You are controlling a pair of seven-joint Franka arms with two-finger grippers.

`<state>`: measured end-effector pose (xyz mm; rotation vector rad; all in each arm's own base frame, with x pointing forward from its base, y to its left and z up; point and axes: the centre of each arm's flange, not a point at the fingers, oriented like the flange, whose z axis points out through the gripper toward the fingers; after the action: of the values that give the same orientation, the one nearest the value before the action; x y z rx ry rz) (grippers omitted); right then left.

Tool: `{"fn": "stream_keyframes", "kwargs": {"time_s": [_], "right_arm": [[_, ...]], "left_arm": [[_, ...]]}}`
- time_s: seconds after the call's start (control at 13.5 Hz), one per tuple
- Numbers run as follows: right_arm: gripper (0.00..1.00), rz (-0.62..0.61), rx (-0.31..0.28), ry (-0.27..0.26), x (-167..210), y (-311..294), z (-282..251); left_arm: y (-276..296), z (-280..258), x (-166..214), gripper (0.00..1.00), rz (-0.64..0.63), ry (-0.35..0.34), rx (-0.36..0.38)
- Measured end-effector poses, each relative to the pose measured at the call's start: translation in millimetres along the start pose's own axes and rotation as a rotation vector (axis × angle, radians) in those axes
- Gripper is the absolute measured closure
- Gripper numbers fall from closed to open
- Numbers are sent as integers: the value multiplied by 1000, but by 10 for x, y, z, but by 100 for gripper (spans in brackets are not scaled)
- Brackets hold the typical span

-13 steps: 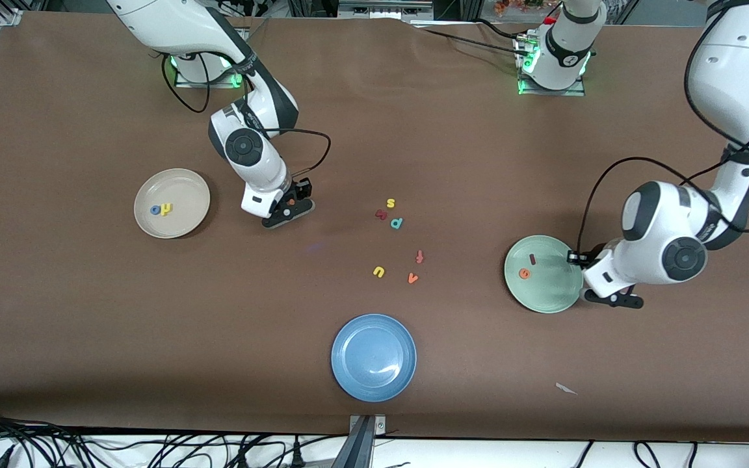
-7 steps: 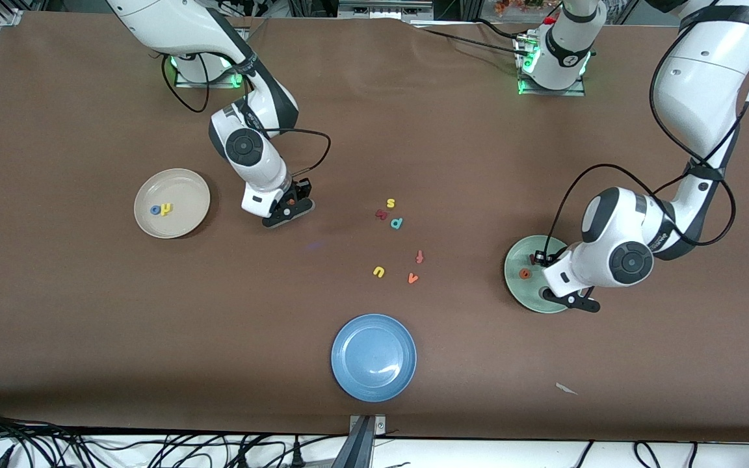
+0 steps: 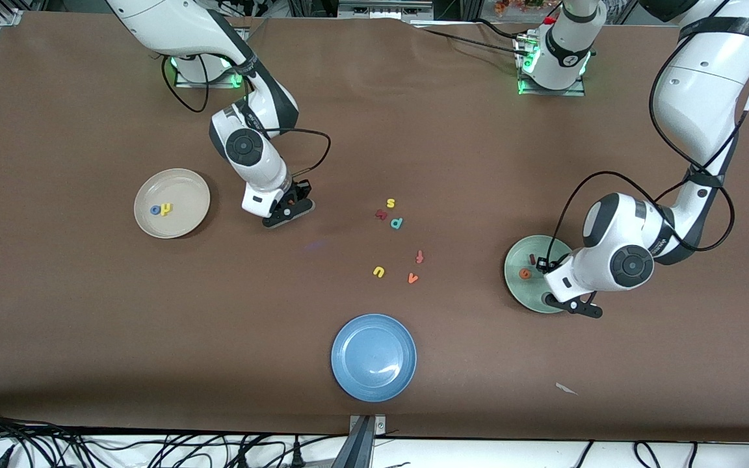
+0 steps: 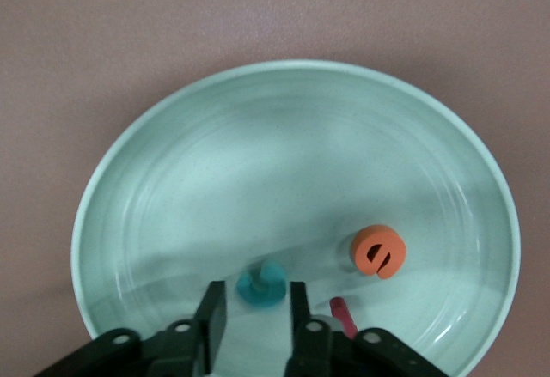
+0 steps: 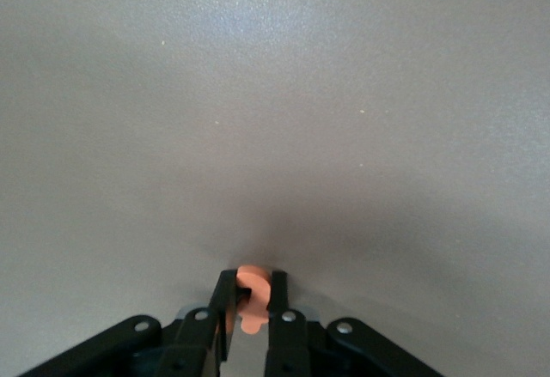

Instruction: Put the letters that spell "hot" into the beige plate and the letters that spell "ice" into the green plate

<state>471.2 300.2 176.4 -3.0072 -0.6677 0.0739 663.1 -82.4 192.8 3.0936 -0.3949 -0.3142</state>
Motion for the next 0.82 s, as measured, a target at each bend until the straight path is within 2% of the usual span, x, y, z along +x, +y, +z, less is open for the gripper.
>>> {"fn": "stream_keyframes", "kwargs": {"time_s": [0.37,0.45,0.82], "right_arm": [[81,5,0,9,19,6,-37],[81,17,-4,12,41,29,-103],[81,151,-73,-76,198,710,-972]], "left_arm": [[41,-76,43,6,16,20,-1],[40,-105,53,0,18,25,0],[44,-521,87,0,53,90,26]]}}
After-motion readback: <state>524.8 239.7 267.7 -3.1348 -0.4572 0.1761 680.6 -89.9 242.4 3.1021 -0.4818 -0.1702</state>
